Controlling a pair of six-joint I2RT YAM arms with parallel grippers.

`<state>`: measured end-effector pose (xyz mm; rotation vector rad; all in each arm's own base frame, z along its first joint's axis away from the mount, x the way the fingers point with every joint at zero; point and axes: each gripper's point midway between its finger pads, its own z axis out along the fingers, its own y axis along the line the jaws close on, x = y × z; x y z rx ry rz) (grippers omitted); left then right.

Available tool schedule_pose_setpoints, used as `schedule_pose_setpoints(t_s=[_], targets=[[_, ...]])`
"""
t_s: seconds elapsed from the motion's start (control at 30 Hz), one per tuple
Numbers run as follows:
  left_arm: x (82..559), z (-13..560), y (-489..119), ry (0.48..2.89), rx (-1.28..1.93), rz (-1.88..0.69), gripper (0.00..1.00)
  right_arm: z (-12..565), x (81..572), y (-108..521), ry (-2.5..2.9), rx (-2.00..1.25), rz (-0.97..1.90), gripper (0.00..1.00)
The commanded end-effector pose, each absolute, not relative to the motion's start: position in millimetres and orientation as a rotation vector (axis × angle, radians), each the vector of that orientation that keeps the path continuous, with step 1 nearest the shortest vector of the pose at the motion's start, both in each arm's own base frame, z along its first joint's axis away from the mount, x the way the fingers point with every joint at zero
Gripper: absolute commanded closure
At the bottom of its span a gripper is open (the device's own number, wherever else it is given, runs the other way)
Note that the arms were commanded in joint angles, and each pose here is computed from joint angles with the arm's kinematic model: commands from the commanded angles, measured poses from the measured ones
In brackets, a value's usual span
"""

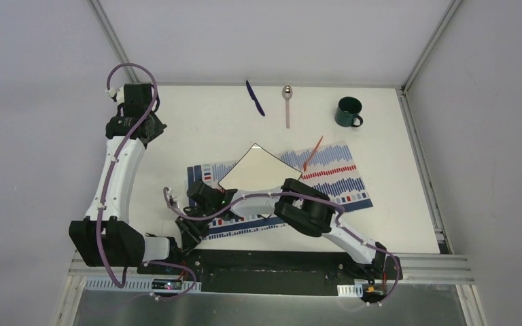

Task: Set the dinner table for one person

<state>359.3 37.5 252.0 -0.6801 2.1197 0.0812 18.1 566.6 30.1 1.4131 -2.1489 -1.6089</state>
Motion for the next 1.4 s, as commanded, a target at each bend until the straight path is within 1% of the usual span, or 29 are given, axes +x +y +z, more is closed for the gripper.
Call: schedule_pose_setpoints(t_s=[0.0,0.2,0.3,0.37,0.4,0.47,0.57,0.83,1.37], targets=[[361.8,266.6,39.0,2.093,-0.673,0.067,1.0,-3.8,-18.7,544.4,-2.112,1.417,-1.411,0.59],[362.2,268.0,40.0,2.089,-0.673,0.068,1.0,-5.1,-24.5,547.1,-2.095,1.441,-1.398,0.68],[362.1,266.8,40.2,2.092,-0.673,0.072,1.0,-5.3,-25.4,547.0,-2.089,1.443,-1.399,0.74],[361.9,267.0,40.3,2.091,-0.673,0.071,1.0,-5.7,-24.9,546.6,-2.09,1.438,-1.398,0.81],[361.6,266.6,40.6,2.092,-0.674,0.073,1.0,-6.2,-24.9,546.4,-2.093,1.439,-1.397,0.86],[361.9,266.3,40.1,2.093,-0.673,0.071,1.0,-6.5,-24.1,546.1,-2.097,1.433,-1.398,0.94],[361.9,266.4,40.3,2.092,-0.673,0.07,1.0,-6.5,-19.8,545.9,-2.116,1.421,-1.406,0.99],[363.0,265.1,39.7,2.094,-0.673,0.064,1.0,-9.7,6.2,539.7,-2.206,1.314,-1.443,1.0],[367.1,263.8,35.9,2.092,-0.671,0.038,1.0,17.3,62.3,530.2,-2.343,1.156,-1.652,1.0]])
